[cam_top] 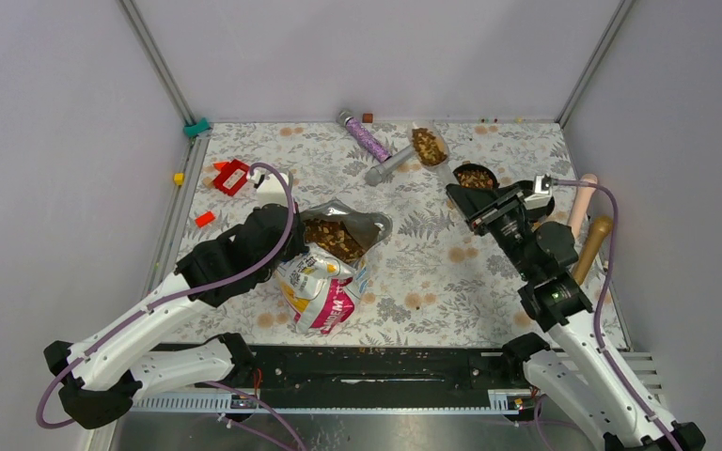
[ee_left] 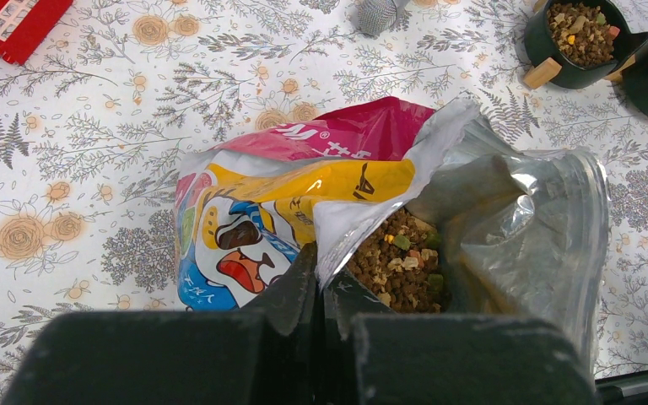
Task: Serve the pet food
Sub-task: Pour the pet food into the pet food bowl.
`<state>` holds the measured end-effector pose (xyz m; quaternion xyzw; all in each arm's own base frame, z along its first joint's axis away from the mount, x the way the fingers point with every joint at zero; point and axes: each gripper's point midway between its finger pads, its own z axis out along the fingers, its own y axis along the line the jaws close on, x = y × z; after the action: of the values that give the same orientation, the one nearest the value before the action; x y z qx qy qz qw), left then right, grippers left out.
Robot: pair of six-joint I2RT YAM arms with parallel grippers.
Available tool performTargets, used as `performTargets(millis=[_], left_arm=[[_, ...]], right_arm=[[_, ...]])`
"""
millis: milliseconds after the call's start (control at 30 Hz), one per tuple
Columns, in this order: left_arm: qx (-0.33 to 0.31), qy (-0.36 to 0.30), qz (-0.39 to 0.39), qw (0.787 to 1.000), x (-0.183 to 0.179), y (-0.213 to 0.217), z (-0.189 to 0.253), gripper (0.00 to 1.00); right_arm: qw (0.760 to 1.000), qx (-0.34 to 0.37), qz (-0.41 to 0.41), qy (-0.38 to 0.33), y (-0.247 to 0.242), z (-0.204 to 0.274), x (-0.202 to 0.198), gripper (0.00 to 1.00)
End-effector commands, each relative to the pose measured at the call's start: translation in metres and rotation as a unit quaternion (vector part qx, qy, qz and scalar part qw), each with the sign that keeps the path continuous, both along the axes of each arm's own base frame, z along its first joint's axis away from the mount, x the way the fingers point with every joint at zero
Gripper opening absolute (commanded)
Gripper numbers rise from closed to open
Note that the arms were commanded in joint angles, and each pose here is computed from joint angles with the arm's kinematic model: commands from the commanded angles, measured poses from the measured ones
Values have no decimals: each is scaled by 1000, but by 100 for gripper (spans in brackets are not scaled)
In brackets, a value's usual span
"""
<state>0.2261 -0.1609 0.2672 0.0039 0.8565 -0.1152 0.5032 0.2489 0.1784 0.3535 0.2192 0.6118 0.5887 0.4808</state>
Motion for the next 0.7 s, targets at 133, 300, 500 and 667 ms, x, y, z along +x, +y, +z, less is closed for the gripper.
performTargets(millis=[133, 300, 500, 667], left_arm=[[-77, -46, -16, 996, 2, -17, 38, 0], [-72, -44, -15, 996, 3, -18, 36, 0], [-70, -42, -15, 997, 4, -19, 34, 0], [-68, -42, -16, 997, 4, -19, 34, 0]], right_arm=[[990, -56, -129, 8, -55, -12, 40, 0], [985, -75, -146, 47, -74, -45, 63, 0], [986, -79, -132, 67, -101, -69, 88, 0], [987, -67, -121, 79, -123, -89, 104, 0]])
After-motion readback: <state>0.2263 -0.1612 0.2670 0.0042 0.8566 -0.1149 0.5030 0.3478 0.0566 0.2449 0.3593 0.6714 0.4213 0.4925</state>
